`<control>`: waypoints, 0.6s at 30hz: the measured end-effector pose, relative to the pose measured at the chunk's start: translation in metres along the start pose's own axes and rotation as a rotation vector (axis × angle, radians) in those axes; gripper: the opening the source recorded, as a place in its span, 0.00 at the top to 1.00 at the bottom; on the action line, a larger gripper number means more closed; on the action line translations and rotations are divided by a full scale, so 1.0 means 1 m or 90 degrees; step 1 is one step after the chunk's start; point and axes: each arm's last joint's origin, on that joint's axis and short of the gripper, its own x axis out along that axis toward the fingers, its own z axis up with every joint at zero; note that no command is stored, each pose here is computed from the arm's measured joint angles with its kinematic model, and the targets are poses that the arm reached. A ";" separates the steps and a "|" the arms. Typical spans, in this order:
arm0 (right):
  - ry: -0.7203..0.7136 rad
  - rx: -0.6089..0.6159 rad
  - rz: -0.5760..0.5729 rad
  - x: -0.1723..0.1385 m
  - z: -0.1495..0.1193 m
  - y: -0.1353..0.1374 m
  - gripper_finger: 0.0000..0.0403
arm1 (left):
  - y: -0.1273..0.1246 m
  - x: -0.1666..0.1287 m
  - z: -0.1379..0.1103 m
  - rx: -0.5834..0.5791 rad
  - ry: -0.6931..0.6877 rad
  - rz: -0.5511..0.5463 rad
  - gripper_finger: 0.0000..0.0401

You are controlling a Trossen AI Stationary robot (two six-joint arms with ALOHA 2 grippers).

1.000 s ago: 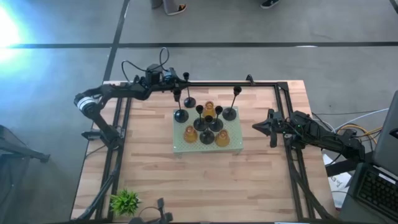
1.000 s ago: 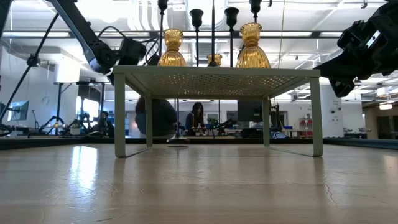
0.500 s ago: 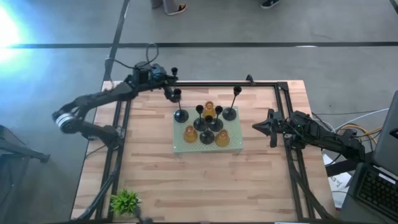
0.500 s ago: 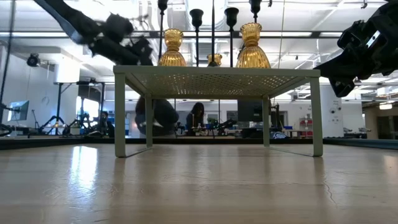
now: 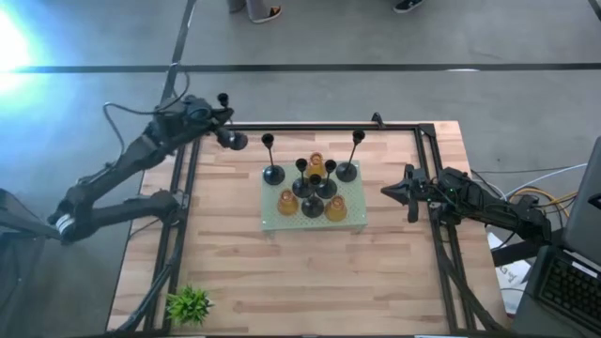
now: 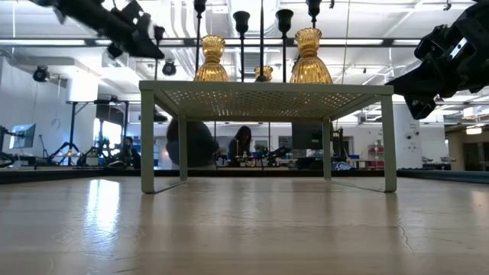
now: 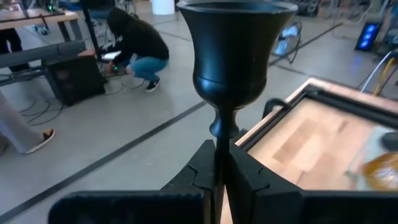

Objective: Pick & Place candle stick holders
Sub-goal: Put the black candle holder on the shelf

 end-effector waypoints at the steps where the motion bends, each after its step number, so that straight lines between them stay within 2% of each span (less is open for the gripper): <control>1: 0.000 0.000 0.000 0.000 0.000 0.000 0.98 | -0.001 -0.007 0.002 -0.004 -0.006 -0.003 0.96; 9: 0.000 0.000 0.000 0.000 0.000 0.000 0.98 | -0.015 -0.048 0.018 -0.019 -0.011 -0.135 0.96; 18: 0.000 0.000 0.000 0.000 0.000 0.000 0.98 | -0.030 -0.082 0.043 -0.013 -0.005 -0.241 0.96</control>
